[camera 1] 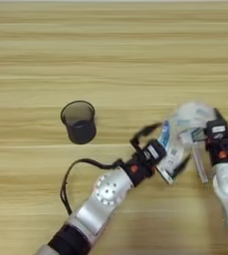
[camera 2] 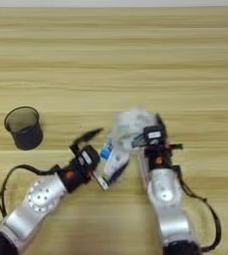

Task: Move the objects on the table

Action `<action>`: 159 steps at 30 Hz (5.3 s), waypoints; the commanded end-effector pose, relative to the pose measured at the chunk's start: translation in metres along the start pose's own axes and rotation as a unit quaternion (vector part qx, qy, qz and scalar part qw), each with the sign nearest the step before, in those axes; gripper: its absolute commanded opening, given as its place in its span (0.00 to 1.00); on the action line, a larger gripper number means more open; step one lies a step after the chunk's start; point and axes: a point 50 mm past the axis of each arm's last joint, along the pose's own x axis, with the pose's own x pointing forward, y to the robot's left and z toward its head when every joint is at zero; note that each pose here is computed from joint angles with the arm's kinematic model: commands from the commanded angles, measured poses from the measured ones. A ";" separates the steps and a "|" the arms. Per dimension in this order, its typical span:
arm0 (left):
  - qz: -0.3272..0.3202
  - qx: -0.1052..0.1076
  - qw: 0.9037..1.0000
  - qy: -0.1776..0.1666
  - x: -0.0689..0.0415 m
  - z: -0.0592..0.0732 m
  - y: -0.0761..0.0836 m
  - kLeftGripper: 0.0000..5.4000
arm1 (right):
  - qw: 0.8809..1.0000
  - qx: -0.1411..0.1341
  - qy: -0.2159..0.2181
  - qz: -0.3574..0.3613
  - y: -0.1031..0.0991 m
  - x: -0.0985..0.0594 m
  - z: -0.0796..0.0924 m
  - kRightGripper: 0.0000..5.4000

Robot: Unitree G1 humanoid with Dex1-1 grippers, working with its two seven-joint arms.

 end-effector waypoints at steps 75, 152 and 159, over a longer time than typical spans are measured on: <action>0.502 0.105 0.858 -0.022 -0.112 0.045 0.163 1.00 | 0.972 -0.015 0.230 0.034 -0.098 -0.012 -0.029 0.19; 0.518 0.075 0.852 0.020 -0.115 0.015 0.162 1.00 | 0.994 0.042 0.060 0.087 -0.057 0.008 0.006 1.00; 0.497 0.059 0.865 0.031 -0.110 0.000 0.160 1.00 | 0.993 0.053 0.042 0.094 -0.040 0.005 0.008 1.00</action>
